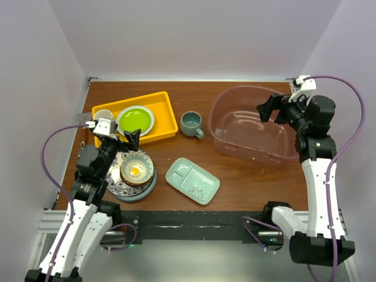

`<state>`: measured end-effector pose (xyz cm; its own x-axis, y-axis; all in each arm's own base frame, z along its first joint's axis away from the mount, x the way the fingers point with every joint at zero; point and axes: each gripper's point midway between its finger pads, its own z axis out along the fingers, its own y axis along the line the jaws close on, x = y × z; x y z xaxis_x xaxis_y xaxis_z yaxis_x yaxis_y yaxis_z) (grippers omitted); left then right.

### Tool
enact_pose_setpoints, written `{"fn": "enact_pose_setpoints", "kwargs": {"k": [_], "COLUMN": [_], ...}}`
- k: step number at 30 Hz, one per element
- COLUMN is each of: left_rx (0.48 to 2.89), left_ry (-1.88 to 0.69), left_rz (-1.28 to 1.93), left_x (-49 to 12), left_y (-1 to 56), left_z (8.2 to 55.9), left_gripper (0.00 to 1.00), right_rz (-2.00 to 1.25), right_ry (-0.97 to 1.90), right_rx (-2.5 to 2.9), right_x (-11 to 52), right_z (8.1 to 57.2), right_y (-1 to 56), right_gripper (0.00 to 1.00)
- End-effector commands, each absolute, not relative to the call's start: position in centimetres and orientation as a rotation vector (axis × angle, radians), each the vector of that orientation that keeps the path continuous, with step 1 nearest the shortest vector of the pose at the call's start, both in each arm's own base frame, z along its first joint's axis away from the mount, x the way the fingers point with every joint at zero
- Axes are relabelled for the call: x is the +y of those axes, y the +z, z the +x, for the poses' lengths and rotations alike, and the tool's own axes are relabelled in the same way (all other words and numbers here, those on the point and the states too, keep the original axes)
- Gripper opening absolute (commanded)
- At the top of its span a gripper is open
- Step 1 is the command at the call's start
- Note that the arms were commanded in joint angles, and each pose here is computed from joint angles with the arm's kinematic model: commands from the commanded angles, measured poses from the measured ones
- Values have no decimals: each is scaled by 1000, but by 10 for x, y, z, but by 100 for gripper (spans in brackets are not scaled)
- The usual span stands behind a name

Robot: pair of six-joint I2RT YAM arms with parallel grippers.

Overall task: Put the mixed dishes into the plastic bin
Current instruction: Pick up the plate at the center of the board.

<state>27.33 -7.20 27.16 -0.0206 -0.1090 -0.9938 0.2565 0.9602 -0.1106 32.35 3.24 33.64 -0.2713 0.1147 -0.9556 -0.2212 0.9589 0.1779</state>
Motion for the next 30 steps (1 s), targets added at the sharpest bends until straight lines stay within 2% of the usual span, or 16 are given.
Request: {"fn": "enact_pose_setpoints", "kwargs": {"k": [1,4,9,13,18,22,30], "left_rx": [1509,1509,1512,1513,1537,1540,1563], "left_ry": [-301,-299,-295,-287,-275,-263,-248], "left_rz": [121,119,119,114,116,114,116], "left_x": [-73,-72,-72,-71,-70,-68,-66], "left_y": [287,288,287,287,282,282,276], "left_z": [273,274,274,274,278,279,283], "left_gripper": [100,100,100,100,100,100,100], "right_rz": [-112,-289,-692,-935,-1322,-1572,-1804], "right_ry": [390,455,723,670,793,766,715], "right_rx": [1790,1786,1684,1678,1621,1586,1616], "right_x": [43,62,121,152,201,232,276], "right_z": [322,317,279,264,219,199,179], "right_y": [356,354,346,324,298,267,211], "right_gripper": [98,98,98,98,98,98,98]}}
